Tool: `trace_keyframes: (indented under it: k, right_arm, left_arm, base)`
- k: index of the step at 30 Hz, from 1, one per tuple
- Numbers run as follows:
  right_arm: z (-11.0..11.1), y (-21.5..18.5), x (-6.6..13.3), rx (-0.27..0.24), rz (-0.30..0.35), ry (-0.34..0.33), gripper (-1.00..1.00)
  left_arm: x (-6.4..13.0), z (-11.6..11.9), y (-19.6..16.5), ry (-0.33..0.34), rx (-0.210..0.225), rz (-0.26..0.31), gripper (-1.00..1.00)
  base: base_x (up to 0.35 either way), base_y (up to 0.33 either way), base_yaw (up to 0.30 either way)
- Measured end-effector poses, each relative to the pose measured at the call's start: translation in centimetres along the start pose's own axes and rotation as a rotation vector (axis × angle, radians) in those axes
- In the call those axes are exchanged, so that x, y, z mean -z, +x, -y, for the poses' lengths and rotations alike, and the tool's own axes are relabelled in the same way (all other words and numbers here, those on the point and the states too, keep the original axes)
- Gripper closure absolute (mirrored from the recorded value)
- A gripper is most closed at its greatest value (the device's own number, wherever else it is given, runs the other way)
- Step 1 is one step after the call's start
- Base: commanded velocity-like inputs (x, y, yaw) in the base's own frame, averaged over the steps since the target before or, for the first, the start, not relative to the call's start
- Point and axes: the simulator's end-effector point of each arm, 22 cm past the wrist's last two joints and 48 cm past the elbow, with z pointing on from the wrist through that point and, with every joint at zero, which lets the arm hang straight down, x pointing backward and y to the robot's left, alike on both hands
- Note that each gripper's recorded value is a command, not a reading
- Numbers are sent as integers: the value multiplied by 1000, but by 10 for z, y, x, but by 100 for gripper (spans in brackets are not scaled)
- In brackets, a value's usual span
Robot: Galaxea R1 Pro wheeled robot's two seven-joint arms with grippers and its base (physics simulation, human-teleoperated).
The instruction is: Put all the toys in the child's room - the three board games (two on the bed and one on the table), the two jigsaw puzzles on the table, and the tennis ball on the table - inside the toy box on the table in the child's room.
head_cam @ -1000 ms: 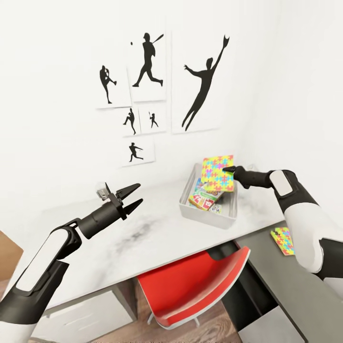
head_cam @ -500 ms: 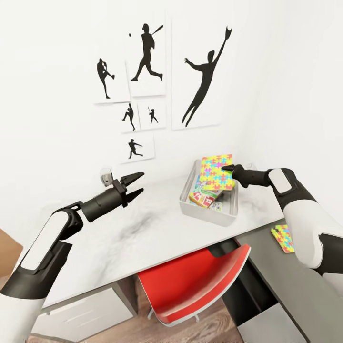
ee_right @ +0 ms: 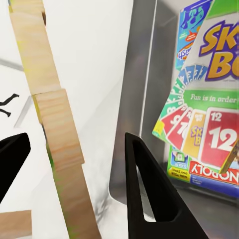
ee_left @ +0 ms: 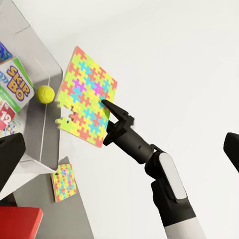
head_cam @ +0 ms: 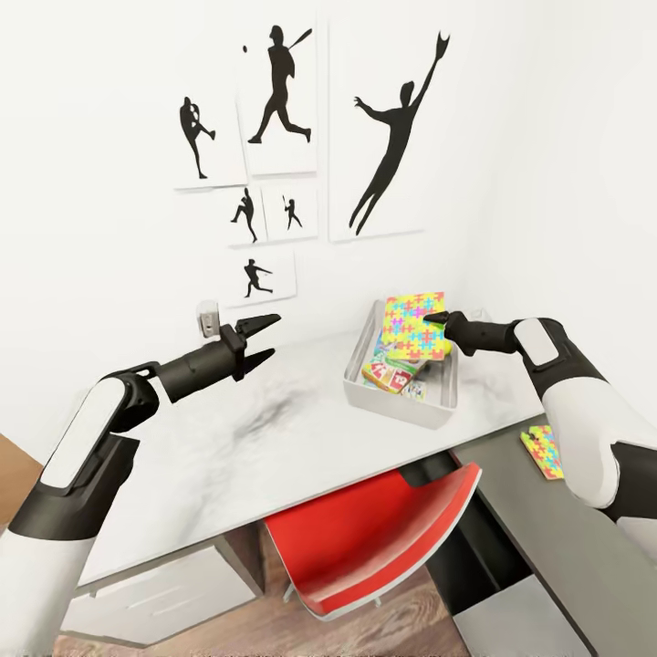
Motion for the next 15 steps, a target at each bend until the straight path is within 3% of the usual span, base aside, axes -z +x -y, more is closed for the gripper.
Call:
trace_keyframes:
  k: [15]
  right_arm:
    - [2, -5, -8, -2, 0, 2, 100]
  left_arm:
    - [-6, -7, -3, -18, 9, -6, -100]
  base:
    - [0, 0, 0]
